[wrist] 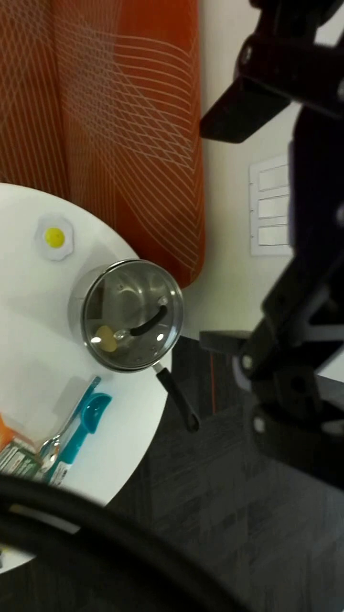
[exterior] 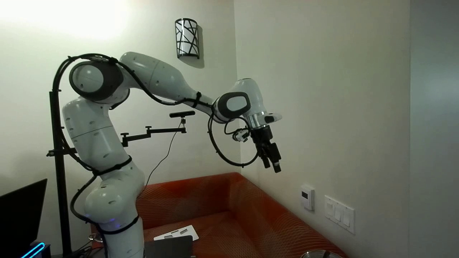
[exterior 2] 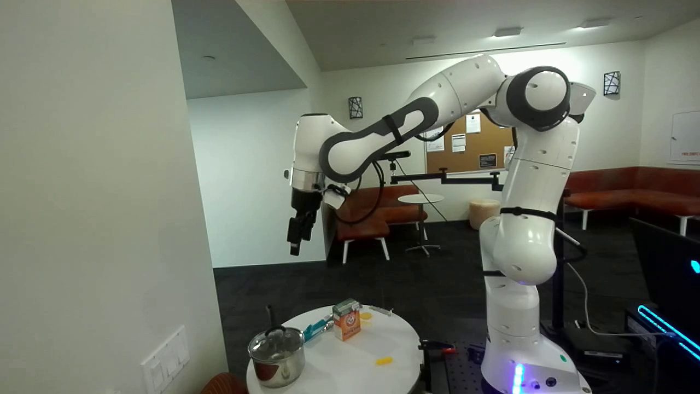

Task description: Turn on the first left light switch

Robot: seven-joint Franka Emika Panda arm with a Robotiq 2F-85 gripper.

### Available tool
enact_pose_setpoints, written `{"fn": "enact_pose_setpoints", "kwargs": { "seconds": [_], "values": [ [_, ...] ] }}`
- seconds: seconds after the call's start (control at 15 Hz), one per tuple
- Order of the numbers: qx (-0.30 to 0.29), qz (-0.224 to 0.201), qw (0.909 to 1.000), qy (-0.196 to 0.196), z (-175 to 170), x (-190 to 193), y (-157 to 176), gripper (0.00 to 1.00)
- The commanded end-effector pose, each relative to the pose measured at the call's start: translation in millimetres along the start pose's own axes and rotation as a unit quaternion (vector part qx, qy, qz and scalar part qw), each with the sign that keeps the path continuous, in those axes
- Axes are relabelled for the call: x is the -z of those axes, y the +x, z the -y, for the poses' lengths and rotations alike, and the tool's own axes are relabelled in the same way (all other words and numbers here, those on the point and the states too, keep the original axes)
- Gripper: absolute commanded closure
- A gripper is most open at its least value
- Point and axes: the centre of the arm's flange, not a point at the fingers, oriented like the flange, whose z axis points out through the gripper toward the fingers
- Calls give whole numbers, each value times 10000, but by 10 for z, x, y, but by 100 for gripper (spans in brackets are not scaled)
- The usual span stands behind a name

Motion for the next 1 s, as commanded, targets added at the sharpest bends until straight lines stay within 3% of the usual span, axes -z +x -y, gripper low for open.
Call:
{"fn": "enact_pose_setpoints", "kwargs": {
  "seconds": [0.0, 0.27, 0.53, 0.93],
  "values": [
    [-338, -724, 9968, 76, 96, -264, 31, 0],
    [-618, -1463, 9873, 41, 142, -557, 130, 0],
    [-530, -2063, 9769, -186, 177, -904, 181, 0],
    [-542, -2379, 9669, -742, 122, -1275, 130, 0]
  ]
}}
